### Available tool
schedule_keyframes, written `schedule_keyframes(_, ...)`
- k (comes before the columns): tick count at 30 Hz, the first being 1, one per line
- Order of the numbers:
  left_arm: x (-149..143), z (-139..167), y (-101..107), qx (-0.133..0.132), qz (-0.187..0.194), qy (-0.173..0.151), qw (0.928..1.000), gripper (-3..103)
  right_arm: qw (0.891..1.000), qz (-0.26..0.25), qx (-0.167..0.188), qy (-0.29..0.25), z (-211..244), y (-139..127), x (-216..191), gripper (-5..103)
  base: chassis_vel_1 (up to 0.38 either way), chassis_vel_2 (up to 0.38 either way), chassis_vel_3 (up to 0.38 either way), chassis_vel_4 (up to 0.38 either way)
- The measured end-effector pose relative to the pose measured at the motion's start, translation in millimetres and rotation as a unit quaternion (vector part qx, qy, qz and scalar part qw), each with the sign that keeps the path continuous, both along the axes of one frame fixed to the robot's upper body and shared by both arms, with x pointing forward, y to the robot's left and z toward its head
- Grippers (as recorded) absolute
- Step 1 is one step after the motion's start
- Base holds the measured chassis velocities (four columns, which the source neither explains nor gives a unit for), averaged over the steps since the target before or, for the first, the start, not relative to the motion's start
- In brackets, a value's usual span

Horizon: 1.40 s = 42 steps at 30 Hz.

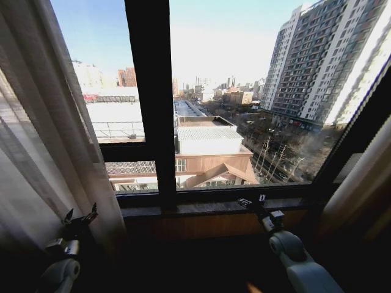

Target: Open the curtains by pulling them apart, changing their state from closed to fully open.

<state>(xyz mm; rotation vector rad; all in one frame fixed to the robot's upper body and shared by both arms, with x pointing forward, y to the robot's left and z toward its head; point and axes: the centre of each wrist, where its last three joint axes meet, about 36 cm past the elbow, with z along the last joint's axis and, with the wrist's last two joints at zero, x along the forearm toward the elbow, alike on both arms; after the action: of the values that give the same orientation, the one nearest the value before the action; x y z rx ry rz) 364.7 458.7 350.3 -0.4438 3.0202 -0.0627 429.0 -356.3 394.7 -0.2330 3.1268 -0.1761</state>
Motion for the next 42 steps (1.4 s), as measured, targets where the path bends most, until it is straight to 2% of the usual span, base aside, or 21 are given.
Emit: schedule_keyframes(42, 0.3, 0.0, -0.9, 0.0, -0.001, 0.001, 1.0, 100, 1.0, 0.0, 0.0, 0.0, 0.0, 0.0, 0.0, 100, 0.0, 0.0, 0.0, 0.0)
